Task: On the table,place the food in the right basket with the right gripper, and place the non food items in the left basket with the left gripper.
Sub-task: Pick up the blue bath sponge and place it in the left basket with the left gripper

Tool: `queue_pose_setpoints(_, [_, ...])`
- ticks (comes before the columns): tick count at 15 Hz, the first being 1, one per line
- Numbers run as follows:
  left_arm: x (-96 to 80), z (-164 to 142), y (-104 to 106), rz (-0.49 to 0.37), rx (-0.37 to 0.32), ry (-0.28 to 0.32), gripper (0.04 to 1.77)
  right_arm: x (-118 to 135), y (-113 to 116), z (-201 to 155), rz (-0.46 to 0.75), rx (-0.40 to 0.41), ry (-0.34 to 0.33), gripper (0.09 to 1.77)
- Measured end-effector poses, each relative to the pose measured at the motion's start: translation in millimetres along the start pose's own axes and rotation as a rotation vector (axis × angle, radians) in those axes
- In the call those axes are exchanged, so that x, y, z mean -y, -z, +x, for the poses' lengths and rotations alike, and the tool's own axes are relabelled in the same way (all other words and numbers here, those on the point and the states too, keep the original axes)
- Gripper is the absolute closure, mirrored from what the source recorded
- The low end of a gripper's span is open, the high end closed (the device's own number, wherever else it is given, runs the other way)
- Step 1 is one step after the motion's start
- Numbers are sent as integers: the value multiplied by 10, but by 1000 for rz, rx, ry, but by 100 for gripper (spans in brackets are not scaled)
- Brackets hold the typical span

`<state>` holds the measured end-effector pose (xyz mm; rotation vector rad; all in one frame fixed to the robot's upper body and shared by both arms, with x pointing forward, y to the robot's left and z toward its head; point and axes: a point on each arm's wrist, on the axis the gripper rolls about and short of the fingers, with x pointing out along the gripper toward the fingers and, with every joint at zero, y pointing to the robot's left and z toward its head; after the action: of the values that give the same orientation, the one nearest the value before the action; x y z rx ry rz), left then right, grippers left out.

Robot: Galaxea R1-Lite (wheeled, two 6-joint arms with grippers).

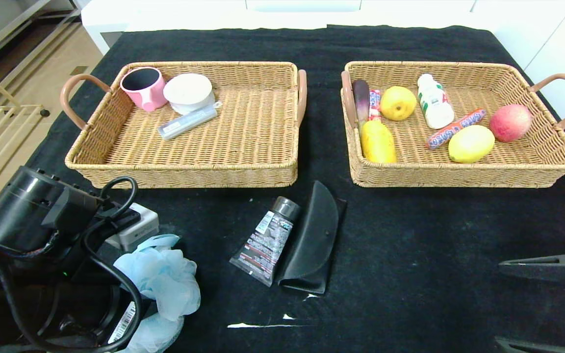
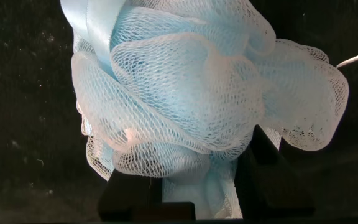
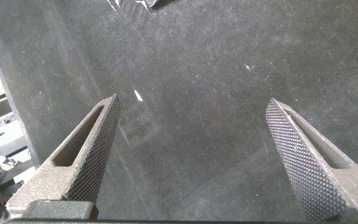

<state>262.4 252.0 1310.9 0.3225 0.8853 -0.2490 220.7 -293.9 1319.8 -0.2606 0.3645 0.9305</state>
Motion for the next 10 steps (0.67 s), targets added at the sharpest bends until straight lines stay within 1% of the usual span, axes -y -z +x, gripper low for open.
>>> queue_pose_setpoints(6, [2,-2,-3,-1,0,0,113,-8,-4,-12,-3,4,2,15])
queue_pose_setpoints(10, [-5,-35,2,-10,13,-3,113,27,-48,-20,-9,29,27,15])
